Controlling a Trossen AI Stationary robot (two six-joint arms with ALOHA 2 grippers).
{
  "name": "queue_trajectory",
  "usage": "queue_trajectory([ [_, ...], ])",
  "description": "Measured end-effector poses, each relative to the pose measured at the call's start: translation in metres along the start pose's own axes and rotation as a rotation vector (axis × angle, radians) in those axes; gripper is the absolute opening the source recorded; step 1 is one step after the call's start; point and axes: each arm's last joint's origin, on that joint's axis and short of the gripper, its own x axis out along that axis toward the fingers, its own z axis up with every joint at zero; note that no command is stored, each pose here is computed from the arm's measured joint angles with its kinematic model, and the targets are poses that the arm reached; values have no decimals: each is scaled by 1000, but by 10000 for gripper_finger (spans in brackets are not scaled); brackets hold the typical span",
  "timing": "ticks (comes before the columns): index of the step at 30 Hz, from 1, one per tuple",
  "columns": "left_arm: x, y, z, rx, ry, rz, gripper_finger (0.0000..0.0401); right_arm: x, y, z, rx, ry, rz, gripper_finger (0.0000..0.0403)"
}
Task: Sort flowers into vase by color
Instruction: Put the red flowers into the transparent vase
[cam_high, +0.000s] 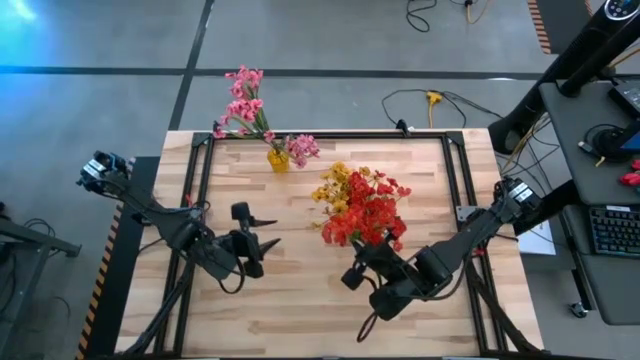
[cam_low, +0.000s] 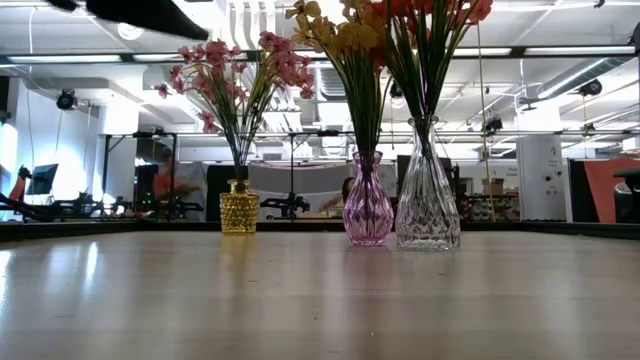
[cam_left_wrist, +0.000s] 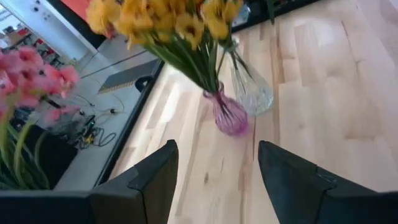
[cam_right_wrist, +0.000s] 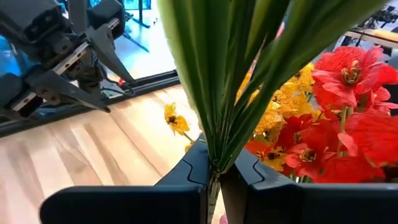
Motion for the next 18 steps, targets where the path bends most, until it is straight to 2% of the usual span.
queue_trajectory([
  [5,-3,4,-22,5,8,-79,193,-1,-7,-1,-48,18,-14,12],
  [8,-6,6,-24,-31,-33,-143,185,-5,-17,3,-86,31,-24,12],
  [13,-9,6,-18,-73,-156,-251,176,-9,-33,9,-106,62,-29,12],
  [18,-12,5,-15,-71,-344,-365,172,-6,-35,3,-139,72,-43,12],
])
